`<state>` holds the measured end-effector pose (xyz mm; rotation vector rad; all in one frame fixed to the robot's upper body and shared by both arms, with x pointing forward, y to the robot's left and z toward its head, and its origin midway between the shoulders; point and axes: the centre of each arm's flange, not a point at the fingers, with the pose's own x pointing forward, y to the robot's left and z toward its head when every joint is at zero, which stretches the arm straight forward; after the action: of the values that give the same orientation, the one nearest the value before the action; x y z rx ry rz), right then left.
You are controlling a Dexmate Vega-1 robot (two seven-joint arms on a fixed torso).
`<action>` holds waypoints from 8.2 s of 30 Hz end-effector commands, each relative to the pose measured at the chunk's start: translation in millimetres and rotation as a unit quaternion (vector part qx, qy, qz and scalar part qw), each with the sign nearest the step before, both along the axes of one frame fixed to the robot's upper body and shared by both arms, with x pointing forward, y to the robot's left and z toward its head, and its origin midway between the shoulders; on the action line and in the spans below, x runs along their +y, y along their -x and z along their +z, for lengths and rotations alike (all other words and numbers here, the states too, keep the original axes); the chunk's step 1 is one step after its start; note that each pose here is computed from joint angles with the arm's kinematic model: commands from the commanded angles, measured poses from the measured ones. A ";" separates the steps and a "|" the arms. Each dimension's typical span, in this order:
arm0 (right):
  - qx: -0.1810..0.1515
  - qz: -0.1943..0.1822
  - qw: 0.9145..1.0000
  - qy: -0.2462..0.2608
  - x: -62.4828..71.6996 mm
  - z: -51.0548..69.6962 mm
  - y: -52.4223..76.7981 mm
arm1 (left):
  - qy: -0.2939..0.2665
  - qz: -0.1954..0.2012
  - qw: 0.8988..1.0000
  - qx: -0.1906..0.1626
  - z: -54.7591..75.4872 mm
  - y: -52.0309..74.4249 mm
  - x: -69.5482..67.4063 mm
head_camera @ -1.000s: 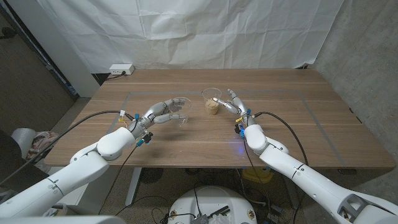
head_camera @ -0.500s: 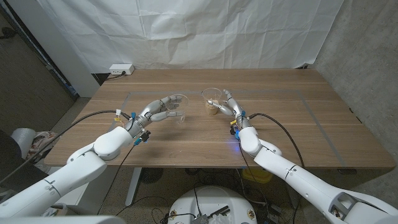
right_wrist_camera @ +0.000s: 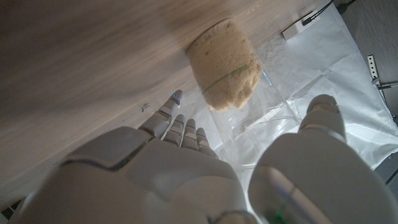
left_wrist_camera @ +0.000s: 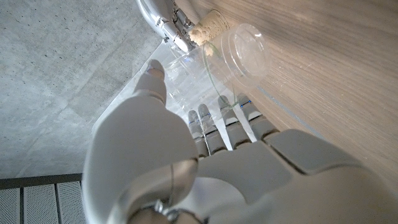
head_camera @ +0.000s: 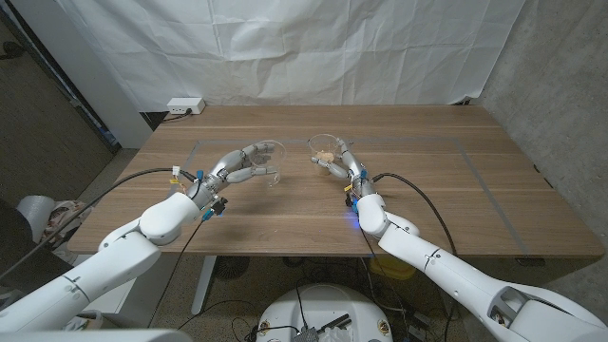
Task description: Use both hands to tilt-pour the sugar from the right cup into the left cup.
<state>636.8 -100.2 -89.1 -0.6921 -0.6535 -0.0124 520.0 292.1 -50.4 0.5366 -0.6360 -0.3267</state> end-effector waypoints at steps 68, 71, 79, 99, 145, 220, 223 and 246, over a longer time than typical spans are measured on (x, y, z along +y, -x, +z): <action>-0.069 -0.086 0.987 -0.118 -33.4 19.5 -3.1 | 0.025 0.008 1.000 0.000 22.3 -55.0 -15.3; -0.075 -0.100 0.986 -0.114 -37.8 20.6 1.2 | 0.022 0.009 1.000 0.002 24.4 -59.3 -16.1; -0.086 -0.135 0.984 -0.084 -52.9 25.2 13.2 | 0.031 -0.002 0.999 0.012 27.0 -74.1 -21.4; -0.133 -0.202 0.970 0.018 -47.2 40.6 31.0 | 0.005 -0.058 0.995 0.080 43.9 -112.6 -65.5; -0.213 -0.316 0.901 0.206 -28.6 63.3 50.8 | -0.105 -0.079 0.985 0.108 86.0 -128.5 -99.0; -0.178 -0.262 0.942 0.111 -47.5 90.2 34.0 | -0.126 -0.079 0.983 0.111 91.7 -132.6 -100.3; -0.185 -0.263 0.940 0.111 -48.2 92.1 38.9 | -0.127 -0.078 0.982 0.113 90.8 -135.3 -101.6; -0.246 -0.313 0.890 0.221 -29.4 95.9 60.9 | -0.128 -0.095 0.983 0.094 100.9 -144.3 -121.0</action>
<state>580.8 -138.0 3.0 -1.1856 -0.8869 -0.6243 662.2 178.2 45.3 0.6840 -0.4418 -0.6310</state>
